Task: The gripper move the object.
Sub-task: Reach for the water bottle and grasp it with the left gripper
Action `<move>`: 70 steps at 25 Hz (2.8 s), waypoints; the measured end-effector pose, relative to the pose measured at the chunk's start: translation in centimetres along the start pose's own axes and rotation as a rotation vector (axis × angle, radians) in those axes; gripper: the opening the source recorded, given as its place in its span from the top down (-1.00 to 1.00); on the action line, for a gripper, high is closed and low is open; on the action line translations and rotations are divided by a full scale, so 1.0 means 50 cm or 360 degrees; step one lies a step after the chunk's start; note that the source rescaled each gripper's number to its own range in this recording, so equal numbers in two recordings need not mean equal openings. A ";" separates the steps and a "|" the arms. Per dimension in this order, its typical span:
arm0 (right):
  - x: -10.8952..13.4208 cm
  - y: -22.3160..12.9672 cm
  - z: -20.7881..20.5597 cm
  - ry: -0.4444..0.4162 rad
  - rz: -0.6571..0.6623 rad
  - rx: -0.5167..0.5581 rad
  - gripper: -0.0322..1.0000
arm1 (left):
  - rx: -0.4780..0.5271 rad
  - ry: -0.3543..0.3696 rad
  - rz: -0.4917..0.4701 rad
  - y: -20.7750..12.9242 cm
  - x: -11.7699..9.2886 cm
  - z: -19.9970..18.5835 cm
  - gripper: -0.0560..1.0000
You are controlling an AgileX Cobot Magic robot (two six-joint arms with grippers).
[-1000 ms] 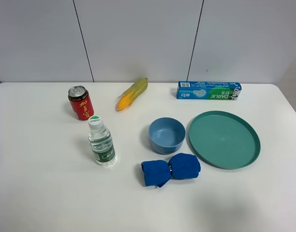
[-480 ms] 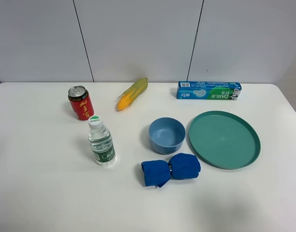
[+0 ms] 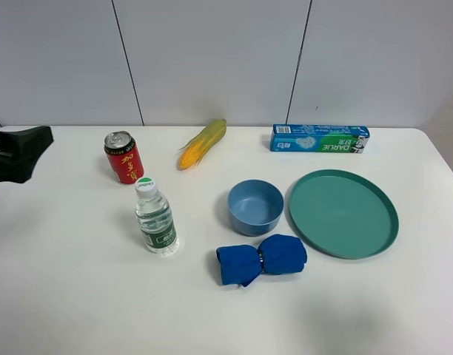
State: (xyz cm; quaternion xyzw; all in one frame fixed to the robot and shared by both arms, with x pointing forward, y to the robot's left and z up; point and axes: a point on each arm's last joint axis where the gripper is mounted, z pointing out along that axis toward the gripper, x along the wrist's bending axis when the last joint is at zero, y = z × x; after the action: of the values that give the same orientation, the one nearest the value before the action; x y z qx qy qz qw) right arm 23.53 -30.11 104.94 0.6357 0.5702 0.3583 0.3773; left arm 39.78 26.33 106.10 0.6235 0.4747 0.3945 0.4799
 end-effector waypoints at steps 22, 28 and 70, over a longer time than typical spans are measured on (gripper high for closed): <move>0.000 0.000 0.000 0.0000 0.0000 0.0000 -1.00 | -0.0032 -0.0274 0.0109 -0.033 -0.092 0.089 -0.42; 0.000 0.000 0.000 0.0000 0.0000 0.0000 -1.00 | -0.0029 -0.0233 0.0014 -0.091 -0.082 0.075 -0.42; 0.000 0.000 0.000 0.0000 0.0000 0.0000 -1.00 | 0.0030 -0.0595 0.0185 -0.160 -0.114 0.041 -0.40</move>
State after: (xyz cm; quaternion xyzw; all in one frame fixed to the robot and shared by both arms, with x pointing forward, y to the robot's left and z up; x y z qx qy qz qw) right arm 23.53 -30.11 104.94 0.6357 0.5702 0.3583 0.3773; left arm 38.64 21.05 97.65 0.7167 0.3443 0.2945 0.5302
